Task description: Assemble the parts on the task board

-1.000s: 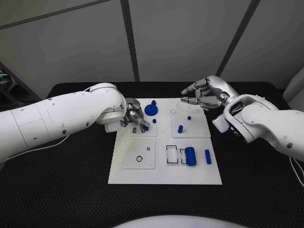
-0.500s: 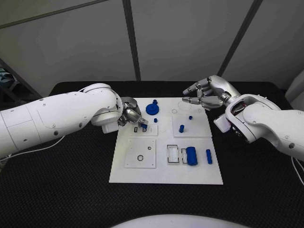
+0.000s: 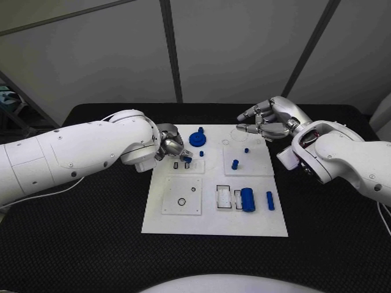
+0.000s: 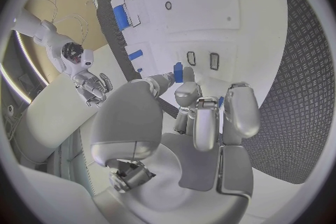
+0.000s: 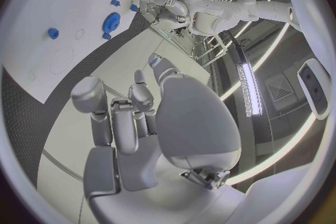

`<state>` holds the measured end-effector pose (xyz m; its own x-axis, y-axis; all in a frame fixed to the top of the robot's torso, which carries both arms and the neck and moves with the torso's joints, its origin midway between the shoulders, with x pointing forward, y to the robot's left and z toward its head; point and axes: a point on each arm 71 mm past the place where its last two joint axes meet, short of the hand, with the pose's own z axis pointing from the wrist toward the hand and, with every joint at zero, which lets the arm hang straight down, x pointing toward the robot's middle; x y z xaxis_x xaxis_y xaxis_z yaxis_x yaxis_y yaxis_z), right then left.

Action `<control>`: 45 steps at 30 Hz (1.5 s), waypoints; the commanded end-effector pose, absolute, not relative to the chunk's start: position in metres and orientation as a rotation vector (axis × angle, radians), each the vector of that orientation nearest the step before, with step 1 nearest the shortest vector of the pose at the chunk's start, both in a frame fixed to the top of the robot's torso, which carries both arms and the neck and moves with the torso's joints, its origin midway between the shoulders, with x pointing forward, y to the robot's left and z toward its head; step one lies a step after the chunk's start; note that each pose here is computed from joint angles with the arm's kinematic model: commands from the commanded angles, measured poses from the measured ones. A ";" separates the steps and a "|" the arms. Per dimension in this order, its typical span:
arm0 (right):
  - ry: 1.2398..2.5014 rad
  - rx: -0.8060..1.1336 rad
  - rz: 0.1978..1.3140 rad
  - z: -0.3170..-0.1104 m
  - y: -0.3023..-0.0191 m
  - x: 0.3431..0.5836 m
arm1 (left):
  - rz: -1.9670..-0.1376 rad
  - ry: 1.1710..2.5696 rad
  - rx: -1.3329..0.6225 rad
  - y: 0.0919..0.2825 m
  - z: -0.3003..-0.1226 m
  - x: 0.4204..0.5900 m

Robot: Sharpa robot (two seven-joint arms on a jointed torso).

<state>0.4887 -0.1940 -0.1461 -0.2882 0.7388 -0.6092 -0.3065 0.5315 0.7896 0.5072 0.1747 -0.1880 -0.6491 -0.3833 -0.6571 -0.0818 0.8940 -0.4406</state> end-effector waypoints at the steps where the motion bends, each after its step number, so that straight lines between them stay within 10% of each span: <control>1: 1.549 0.378 1.077 -0.145 -0.193 0.489 | -0.455 2.216 -0.313 0.174 -0.187 0.509; 45: 1.559 0.371 1.084 -0.146 -0.190 0.489 | -0.366 2.294 -0.199 0.173 -0.197 0.505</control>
